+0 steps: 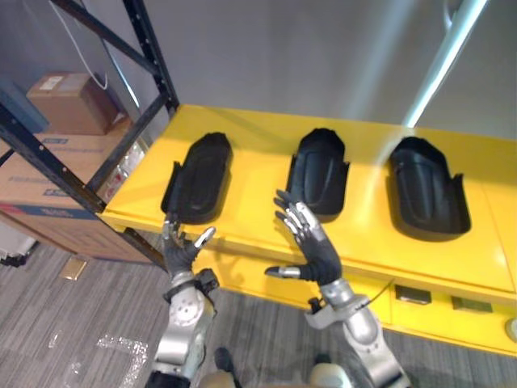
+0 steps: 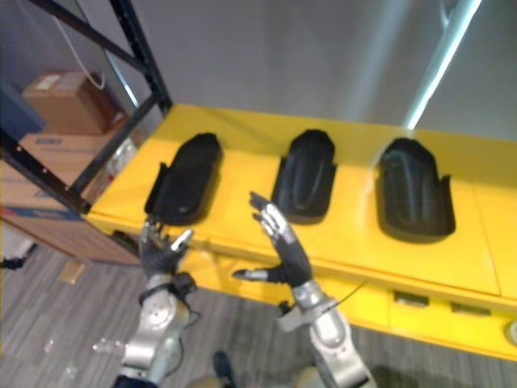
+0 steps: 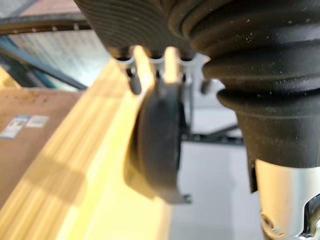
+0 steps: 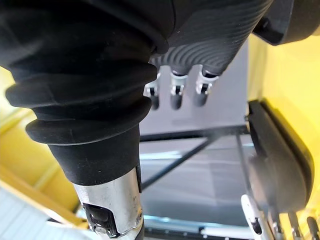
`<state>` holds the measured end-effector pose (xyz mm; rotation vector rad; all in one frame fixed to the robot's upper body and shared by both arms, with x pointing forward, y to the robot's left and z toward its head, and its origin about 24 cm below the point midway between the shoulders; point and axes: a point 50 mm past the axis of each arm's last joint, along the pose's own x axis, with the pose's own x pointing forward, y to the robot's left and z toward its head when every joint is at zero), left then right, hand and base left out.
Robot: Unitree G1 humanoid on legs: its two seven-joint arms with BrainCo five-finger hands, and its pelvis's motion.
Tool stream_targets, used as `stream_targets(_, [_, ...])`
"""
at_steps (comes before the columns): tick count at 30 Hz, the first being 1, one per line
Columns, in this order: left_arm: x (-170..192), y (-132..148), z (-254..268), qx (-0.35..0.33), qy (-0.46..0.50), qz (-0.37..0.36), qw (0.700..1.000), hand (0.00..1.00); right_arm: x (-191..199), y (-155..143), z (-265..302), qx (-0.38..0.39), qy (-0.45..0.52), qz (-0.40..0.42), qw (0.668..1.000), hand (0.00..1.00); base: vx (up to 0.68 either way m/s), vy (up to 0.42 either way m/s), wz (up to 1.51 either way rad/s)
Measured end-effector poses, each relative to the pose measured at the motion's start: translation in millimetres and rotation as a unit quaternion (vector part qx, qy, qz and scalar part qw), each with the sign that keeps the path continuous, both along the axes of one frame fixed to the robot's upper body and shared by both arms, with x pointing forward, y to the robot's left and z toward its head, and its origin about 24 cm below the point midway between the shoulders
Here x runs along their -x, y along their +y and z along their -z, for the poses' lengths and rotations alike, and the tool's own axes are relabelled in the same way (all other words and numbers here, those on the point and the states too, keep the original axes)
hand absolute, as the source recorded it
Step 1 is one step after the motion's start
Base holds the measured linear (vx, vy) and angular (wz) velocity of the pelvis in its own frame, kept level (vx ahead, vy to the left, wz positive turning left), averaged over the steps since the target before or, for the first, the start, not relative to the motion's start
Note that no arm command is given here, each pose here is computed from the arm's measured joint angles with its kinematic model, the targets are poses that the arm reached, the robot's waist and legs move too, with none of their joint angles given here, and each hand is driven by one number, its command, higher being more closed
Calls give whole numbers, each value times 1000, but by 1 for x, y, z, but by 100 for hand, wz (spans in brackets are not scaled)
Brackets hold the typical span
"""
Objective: Walk over and take plastic housings, then place them on the shelf
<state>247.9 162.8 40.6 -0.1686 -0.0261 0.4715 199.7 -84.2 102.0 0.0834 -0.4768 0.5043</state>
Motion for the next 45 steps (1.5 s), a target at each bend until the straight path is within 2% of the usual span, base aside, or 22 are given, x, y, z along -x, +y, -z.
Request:
stream_targets(14, [-22, 37, 4, -39, 4, -81, 996, 0, 0, -10, -8, 9, -22, -22, 999, 0, -10, 2, -9])
stream_targets(20, [-37, 51, -2, -55, -2, -95, 994, 0, 0, -15, -9, 21, -27, -31, 999, 0, -13, 1, -12])
stream_targets(36, [-72, 63, -32, -22, -39, -106, 993, 0, 0, -21, -18, 37, -47, -52, 997, 0, 14, -5, -6])
stream_targets(45, [-71, 67, -40, 1, -71, -108, 992, 0, 2, -21, -16, 38, -43, -53, 997, 0, 6, -9, -3])
